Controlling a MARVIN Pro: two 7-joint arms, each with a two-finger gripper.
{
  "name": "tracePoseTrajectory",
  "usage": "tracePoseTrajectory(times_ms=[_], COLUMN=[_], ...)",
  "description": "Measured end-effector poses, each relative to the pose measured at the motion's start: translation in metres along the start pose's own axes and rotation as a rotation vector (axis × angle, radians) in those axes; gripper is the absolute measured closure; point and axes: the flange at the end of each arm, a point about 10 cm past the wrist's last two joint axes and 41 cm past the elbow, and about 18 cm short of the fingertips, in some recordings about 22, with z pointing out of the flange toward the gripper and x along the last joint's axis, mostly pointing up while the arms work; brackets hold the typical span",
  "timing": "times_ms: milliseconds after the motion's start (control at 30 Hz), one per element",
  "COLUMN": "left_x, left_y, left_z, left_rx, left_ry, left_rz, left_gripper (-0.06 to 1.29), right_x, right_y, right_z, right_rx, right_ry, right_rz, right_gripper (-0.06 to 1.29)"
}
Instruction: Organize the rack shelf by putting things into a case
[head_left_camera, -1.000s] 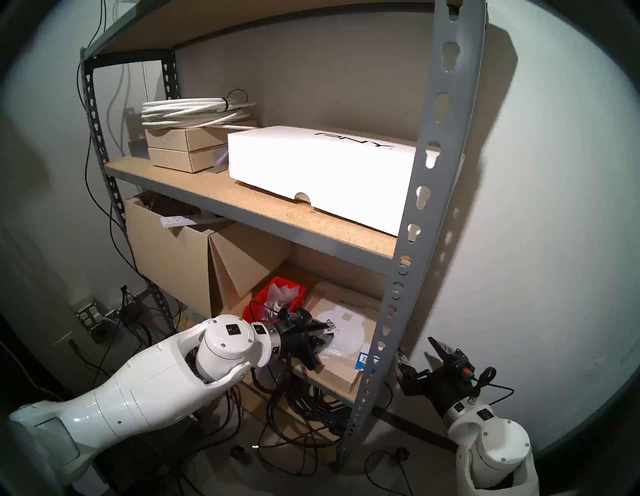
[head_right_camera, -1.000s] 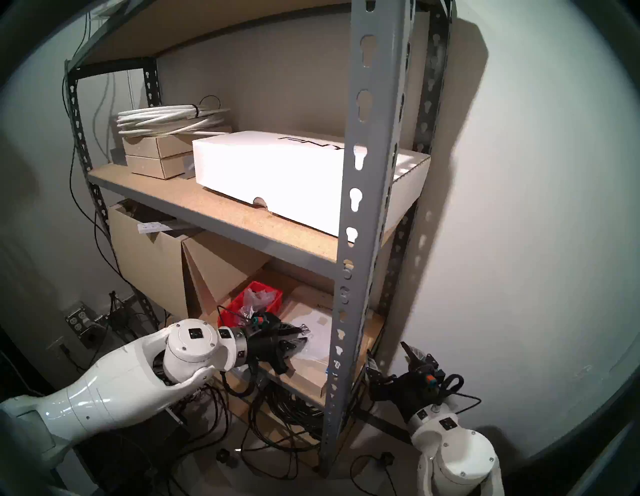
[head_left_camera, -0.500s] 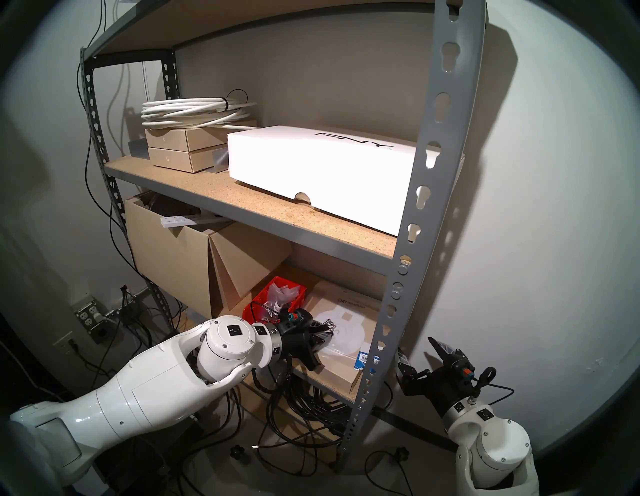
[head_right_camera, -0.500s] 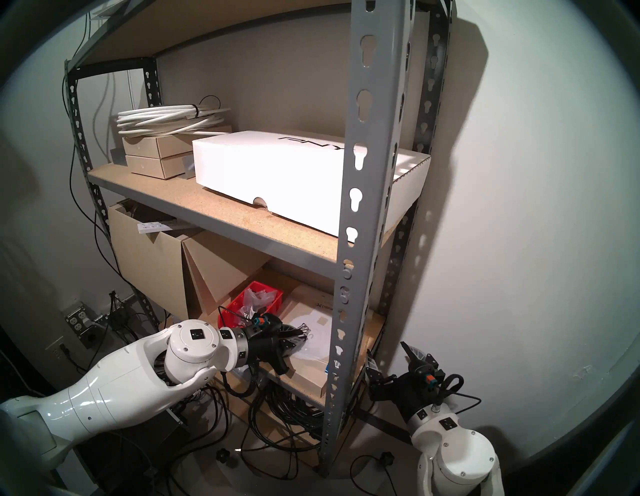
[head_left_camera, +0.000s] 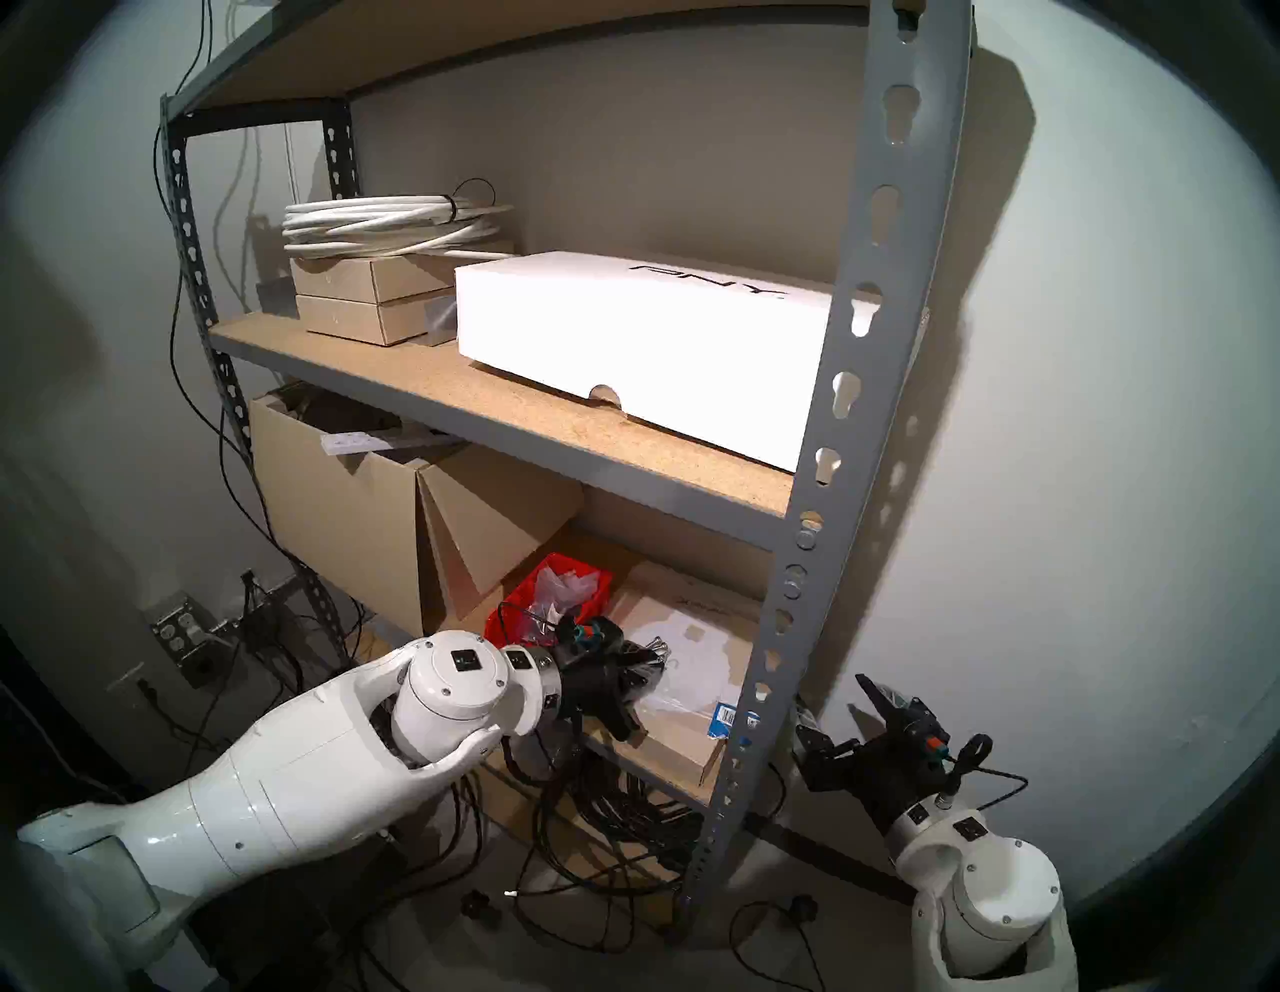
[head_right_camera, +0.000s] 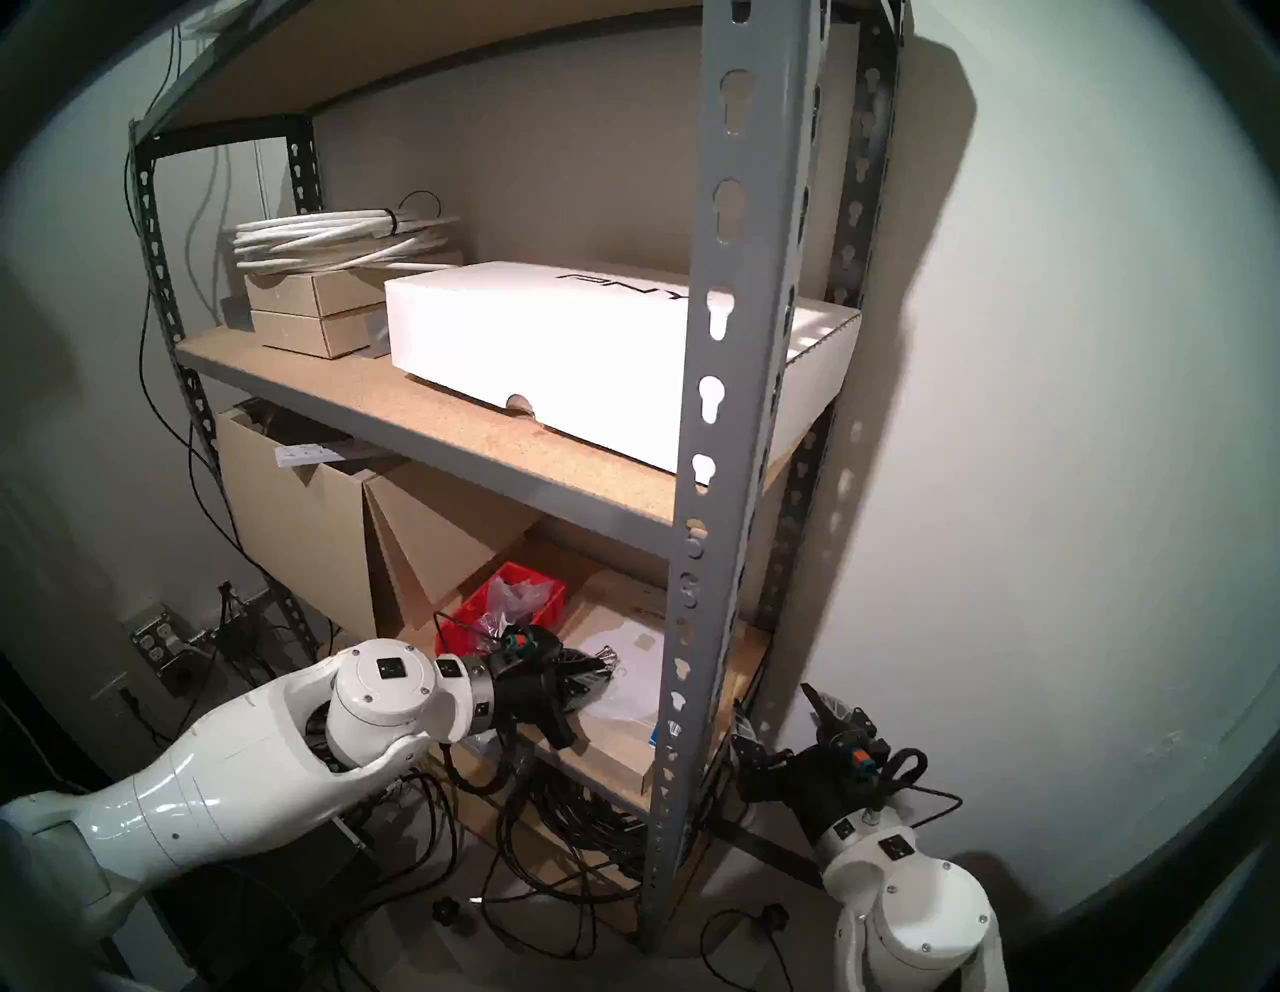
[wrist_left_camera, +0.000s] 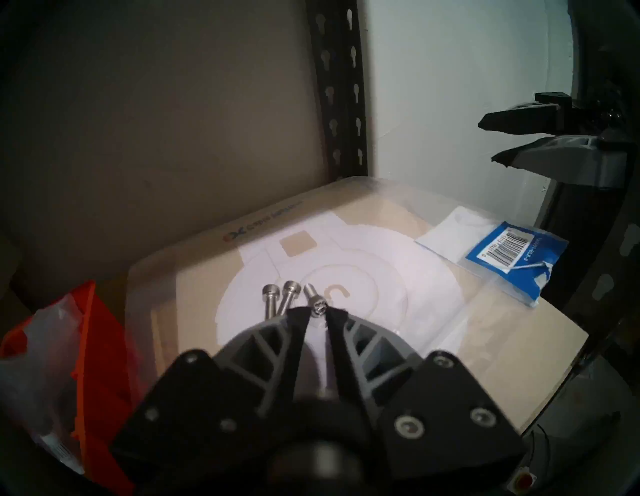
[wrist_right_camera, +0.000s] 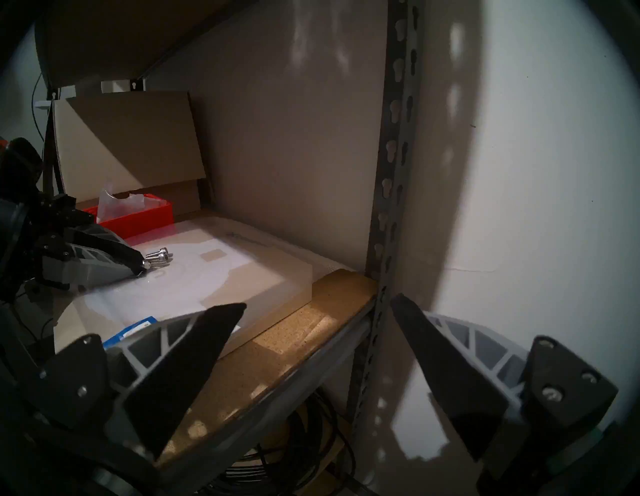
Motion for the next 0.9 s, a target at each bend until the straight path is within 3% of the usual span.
tracePoseTrajectory(times_ms=[300, 467, 567, 900], left_x=[-0.002, -0.004, -0.004, -0.002], left_y=[0.002, 0.003, 0.003, 0.000], left_z=[-0.011, -0.013, -0.015, -0.022], left_rx=[0.000, 0.001, 0.002, 0.010], left_ry=[-0.003, -0.007, -0.006, 0.000], left_rz=[-0.005, -0.009, -0.011, -0.013], left_gripper=[0.91, 0.97, 1.09, 1.09], right_x=[0.000, 0.000, 0.000, 0.000], right_y=[0.000, 0.000, 0.000, 0.000], right_z=[0.000, 0.000, 0.000, 0.000], right_rx=[0.000, 0.000, 0.000, 0.000], right_ry=[0.000, 0.000, 0.000, 0.000], right_rz=[0.000, 0.000, 0.000, 0.000], right_gripper=[0.01, 0.01, 0.01, 0.01])
